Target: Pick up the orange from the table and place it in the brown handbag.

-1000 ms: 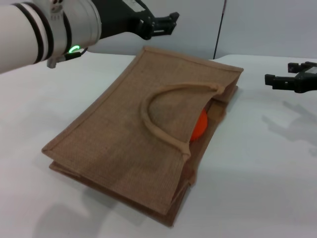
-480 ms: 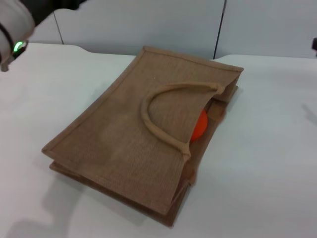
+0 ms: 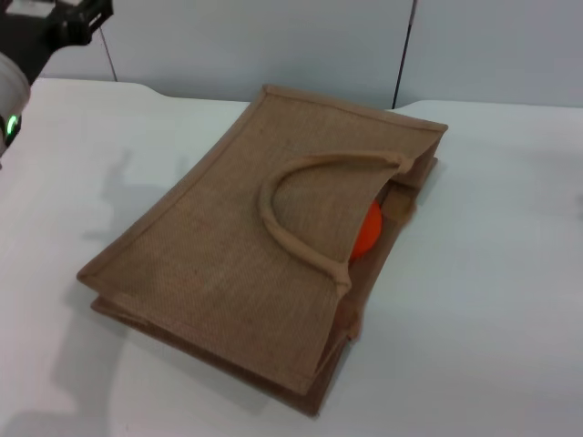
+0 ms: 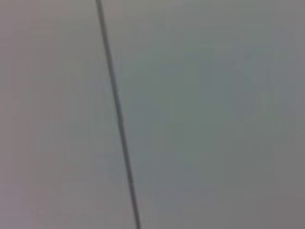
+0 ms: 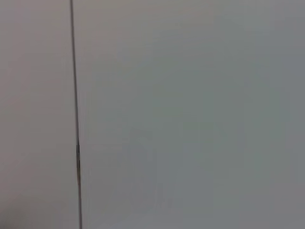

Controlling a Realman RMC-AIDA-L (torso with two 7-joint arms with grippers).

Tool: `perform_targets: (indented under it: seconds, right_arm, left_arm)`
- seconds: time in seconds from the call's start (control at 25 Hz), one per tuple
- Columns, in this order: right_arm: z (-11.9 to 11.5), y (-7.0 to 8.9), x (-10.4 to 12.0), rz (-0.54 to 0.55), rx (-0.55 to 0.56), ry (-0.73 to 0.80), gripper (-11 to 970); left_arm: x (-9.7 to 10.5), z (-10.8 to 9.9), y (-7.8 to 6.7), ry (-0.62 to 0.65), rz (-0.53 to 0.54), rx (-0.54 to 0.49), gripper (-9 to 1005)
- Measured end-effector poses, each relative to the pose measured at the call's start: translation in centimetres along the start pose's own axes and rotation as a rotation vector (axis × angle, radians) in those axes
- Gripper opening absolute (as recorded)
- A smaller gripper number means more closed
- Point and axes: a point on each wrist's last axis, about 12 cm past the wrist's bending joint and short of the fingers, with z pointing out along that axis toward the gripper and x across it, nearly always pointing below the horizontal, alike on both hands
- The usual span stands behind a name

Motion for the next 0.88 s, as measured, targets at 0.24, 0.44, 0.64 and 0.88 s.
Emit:
perform_targets:
  seconds: [0.24,0.44,0.64,0.88]
  right_arm:
    - [-1.1,0.7,2.2,0.008,0.032,-0.068,891]
    - [-1.4,1.4,3.7,0.009,0.057,-0.073,891]
    - [-1.0,1.9,4.4,0.01,0.057,-0.05,891]
    - [-1.0,2.0,4.5,0.009,0.059,-0.045,891]
  left_arm:
    - [2.7,-0.3,-0.4,-0.015,0.019,-0.069,876]
    - [4.3,-0.2,-1.3,0.002,0.027,-0.057,876]
    - [5.0,0.0,-2.0,0.024,0.028,-0.035,876]
    - [5.4,0.0,-2.5,0.034,0.022,-0.019,876]
